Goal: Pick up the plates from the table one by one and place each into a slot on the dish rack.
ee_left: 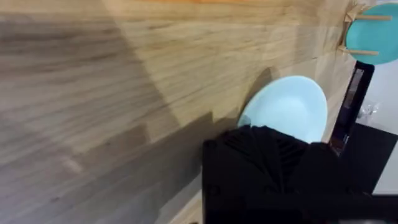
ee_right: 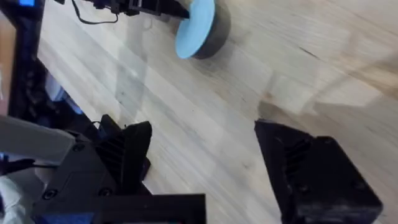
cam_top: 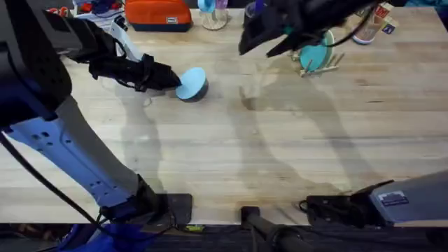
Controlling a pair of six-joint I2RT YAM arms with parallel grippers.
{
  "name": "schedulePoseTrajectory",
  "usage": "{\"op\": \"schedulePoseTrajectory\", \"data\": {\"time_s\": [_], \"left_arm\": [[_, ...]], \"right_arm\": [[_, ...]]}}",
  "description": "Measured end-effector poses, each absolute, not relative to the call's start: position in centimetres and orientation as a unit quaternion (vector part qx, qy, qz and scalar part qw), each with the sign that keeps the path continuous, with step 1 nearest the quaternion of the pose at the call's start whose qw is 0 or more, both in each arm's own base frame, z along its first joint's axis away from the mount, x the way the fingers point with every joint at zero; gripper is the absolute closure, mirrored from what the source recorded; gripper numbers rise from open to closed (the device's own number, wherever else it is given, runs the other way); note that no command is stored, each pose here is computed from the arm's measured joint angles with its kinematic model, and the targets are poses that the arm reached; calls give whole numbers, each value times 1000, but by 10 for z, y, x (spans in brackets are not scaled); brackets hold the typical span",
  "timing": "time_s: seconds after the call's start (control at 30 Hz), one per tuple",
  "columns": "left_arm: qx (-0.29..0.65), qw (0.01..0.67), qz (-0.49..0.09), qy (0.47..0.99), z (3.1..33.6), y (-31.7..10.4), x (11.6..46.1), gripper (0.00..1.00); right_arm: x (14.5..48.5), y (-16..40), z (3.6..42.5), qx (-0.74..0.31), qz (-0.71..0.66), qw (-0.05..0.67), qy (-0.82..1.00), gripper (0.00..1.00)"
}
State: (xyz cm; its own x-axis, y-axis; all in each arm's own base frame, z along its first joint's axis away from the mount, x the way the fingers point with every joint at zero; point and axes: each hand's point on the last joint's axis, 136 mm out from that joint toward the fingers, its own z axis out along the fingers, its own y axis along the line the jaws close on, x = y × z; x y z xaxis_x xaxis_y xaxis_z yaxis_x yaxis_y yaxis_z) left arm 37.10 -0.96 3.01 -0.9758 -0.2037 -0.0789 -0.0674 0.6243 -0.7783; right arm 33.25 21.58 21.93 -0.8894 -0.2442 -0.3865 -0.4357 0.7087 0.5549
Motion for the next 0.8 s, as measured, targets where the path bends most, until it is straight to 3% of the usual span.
{"op": "schedulePoseTrajectory", "data": {"time_s": [0.43, 0.8], "left_arm": [[-76, 80, -427, 898, 30, -10, 371, 961], [-76, 80, -427, 898, 30, -10, 371, 961]], "right_arm": [[345, 270, 147, -195, 337, 77, 918, 7], [371, 308, 113, -174, 356, 91, 914, 7]]}}
